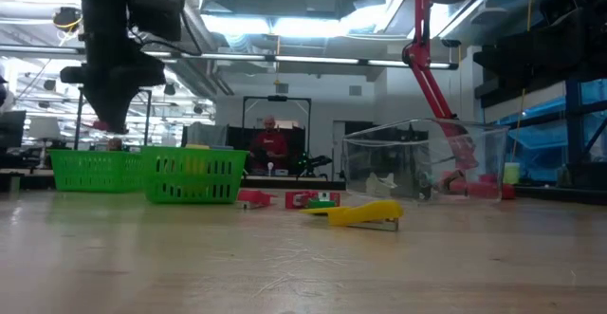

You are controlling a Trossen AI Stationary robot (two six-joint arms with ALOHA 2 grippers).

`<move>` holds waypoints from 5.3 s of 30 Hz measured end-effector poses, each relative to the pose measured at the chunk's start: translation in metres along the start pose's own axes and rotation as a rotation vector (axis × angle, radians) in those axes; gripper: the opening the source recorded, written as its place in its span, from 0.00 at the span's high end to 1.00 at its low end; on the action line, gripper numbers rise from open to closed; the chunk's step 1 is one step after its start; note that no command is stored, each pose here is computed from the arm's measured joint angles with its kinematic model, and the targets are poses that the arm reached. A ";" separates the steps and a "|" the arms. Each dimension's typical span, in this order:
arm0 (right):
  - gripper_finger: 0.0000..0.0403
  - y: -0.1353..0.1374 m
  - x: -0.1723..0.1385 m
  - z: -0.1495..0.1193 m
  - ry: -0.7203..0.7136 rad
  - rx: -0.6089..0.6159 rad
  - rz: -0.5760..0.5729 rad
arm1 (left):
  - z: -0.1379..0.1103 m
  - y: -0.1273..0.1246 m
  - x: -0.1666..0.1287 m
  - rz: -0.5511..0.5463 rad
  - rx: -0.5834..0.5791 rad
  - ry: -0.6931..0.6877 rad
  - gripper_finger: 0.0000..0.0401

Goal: Pick and place Stapler, Stapler remover, tape
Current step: Put the red stapler into the left green bin, then put the yellow stapler into the left green bin

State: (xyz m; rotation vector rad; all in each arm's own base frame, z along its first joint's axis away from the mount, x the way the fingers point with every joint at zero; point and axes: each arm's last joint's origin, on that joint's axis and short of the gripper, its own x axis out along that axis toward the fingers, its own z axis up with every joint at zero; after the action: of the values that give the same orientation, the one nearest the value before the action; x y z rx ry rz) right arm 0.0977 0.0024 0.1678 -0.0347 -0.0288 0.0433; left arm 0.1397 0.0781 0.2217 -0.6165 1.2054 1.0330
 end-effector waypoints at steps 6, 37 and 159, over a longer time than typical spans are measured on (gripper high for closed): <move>0.42 0.000 0.000 0.000 0.000 0.000 0.000 | 0.009 -0.002 0.012 0.042 0.042 0.024 0.81; 0.42 0.000 0.000 0.000 0.000 0.000 0.000 | 0.031 -0.056 -0.041 -0.340 0.272 -0.441 0.54; 0.42 0.000 0.000 0.000 0.000 0.000 0.000 | 0.020 -0.228 -0.105 -0.468 0.728 -0.599 0.84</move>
State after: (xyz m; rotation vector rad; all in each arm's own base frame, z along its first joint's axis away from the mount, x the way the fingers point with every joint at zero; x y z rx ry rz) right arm 0.0976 0.0024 0.1678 -0.0347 -0.0290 0.0432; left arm 0.3497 -0.0371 0.2978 0.0100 0.7601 0.2887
